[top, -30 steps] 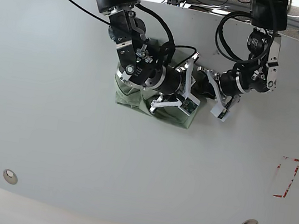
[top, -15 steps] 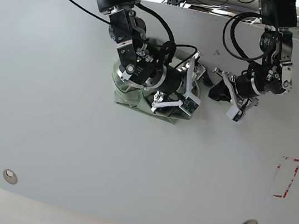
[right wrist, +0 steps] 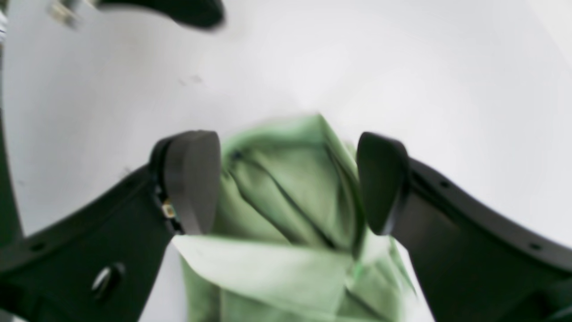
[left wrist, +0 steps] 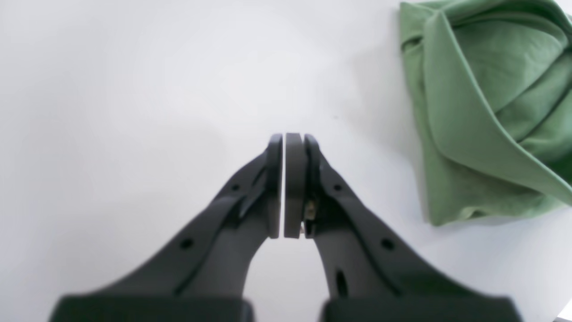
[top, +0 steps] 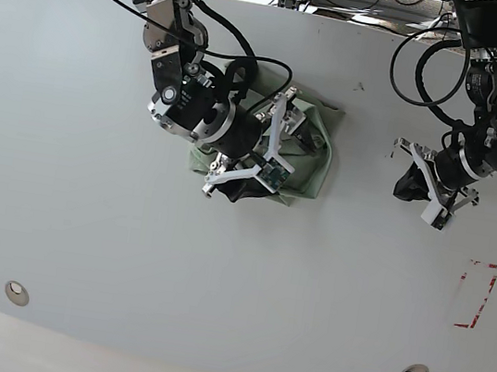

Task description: Layout the t-shirt on the table in an organized manner, then fold the t-shirt properly

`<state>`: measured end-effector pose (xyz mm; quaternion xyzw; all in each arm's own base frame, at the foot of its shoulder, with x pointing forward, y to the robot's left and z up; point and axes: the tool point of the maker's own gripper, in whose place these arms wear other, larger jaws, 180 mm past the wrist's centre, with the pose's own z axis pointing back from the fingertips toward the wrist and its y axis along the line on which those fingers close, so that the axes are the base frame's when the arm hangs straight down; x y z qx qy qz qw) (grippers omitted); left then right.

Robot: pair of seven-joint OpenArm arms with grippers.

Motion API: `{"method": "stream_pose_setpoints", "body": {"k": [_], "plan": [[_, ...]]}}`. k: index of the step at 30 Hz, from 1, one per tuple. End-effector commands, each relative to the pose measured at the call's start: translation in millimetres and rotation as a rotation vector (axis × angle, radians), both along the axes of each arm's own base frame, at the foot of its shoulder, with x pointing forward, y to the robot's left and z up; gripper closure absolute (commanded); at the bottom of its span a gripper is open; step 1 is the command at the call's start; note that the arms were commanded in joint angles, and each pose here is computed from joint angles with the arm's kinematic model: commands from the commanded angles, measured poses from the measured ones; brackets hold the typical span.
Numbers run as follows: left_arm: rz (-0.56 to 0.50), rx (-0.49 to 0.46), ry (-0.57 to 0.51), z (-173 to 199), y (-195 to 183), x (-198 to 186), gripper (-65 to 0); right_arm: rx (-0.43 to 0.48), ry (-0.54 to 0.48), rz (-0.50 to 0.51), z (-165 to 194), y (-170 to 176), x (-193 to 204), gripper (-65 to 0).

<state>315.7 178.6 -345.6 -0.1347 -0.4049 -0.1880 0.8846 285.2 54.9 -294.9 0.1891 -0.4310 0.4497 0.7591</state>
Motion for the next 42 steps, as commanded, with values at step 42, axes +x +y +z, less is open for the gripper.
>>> {"method": "stream_pose_setpoints", "body": {"k": [42], "plan": [[-0.114, -0.003, -0.076, 22.0, -34.2, 4.3, 0.0, -0.017, 0.124, -0.024, -55.2, -41.7, -57.2, -46.0]]}}
